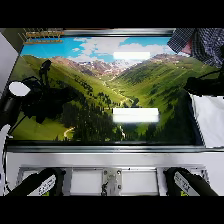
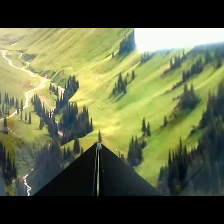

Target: Fold the clothes and pants, and hang the long-sleeved shirts on hangers.

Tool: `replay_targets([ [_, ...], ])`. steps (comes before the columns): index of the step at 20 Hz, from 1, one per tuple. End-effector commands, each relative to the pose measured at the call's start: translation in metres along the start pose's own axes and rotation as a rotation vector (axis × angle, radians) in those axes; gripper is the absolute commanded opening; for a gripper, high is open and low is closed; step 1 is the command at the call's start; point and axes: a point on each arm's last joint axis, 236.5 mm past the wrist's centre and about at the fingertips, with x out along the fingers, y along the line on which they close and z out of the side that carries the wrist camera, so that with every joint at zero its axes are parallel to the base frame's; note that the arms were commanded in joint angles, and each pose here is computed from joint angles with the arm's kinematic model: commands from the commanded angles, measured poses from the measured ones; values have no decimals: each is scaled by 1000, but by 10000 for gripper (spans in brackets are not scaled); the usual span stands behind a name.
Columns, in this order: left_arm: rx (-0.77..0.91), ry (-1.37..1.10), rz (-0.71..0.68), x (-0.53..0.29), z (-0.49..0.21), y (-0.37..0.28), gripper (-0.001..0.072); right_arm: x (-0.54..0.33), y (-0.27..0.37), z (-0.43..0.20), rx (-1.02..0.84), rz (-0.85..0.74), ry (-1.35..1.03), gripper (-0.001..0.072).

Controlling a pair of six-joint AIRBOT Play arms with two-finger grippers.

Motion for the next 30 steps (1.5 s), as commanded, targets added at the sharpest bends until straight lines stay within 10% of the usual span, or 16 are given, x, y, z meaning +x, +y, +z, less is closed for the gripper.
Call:
replay_targets([
  [1, 2, 0, 0, 0, 0, 0, 9, 0, 0, 0, 0, 0, 1, 16],
  [12, 4, -29, 10, 0, 7, 2, 11, 0, 0, 0, 0, 0, 1, 16],
  [13, 27, -47, 41, -5, 13, 12, 255, 0, 0, 0, 0, 0, 1, 16],
  [14, 51, -71, 101, -16, 23, 27, 720, 0, 0, 0, 0, 1, 1, 16],
  [21, 61, -77, 803, -124, 36, 203, 693, 0, 0, 0, 0, 0, 1, 17],
  [29, -1, 107, 810, -51, -7, 279, 691, 0, 0, 0, 0, 1, 1, 16],
  [30, -11, 112, 810, -48, -5, 281, 547, 0, 0, 0, 0, 1, 1, 16],
])
